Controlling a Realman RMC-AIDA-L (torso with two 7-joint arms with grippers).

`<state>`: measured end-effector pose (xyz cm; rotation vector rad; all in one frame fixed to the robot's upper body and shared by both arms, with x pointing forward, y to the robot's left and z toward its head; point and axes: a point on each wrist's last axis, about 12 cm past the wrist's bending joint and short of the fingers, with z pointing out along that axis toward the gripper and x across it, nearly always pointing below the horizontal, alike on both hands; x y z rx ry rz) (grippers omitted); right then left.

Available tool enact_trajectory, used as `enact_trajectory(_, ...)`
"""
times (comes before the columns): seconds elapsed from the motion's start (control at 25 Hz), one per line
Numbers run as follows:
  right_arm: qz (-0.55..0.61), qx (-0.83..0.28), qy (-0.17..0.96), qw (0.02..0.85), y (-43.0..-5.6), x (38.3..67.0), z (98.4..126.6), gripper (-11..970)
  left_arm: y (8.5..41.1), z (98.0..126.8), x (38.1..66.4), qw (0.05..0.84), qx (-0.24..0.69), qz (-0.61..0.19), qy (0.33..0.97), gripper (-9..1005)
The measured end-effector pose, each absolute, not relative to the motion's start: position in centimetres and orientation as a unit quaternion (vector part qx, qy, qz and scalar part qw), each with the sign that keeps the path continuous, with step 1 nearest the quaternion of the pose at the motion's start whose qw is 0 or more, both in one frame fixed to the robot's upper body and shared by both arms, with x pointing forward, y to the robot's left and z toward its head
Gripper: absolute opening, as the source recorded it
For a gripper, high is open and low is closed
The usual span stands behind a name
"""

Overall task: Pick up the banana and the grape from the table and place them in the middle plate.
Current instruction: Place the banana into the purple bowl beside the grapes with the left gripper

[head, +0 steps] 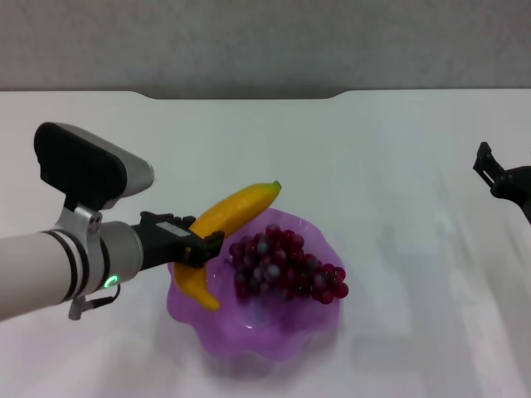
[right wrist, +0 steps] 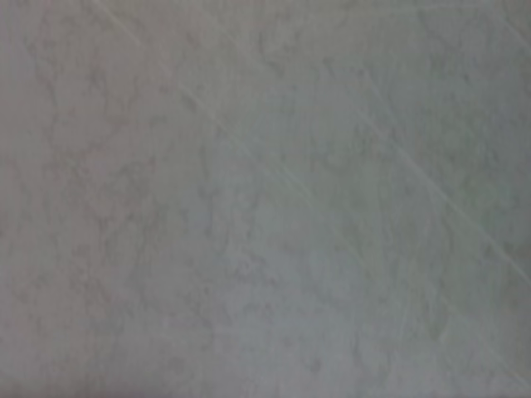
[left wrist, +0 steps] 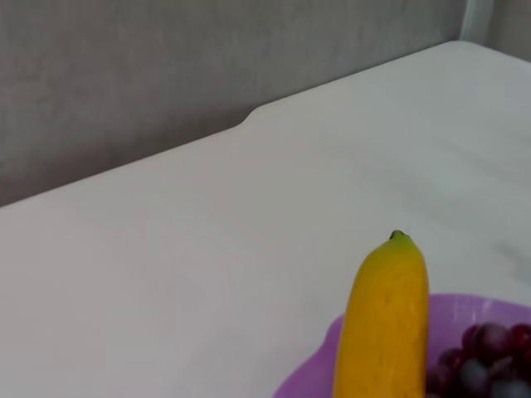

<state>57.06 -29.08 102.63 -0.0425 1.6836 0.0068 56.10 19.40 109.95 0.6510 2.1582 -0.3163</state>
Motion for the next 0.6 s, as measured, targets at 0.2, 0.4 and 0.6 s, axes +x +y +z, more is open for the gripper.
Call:
enact_trajectory(0.2, 0.004, -0.019, 0.745, 0.666, -29.0, 57.1, 102.7, 882, 19.3, 109.0, 56.2, 0.410, 0.262, -0.121, 0.865, 491)
enact_trajectory(0.4, 0.003, -0.019, 0.746, 0.666, -29.0, 57.1, 102.7, 882, 18.9, 108.5, 55.9, 0.399, 0.275, -0.123, 0.866, 512)
enact_trajectory(0.6, 0.003, -0.019, 0.746, 0.666, -29.1, 57.0, 102.6, 882, 18.8, 108.5, 55.8, 0.396, 0.274, -0.125, 0.867, 537)
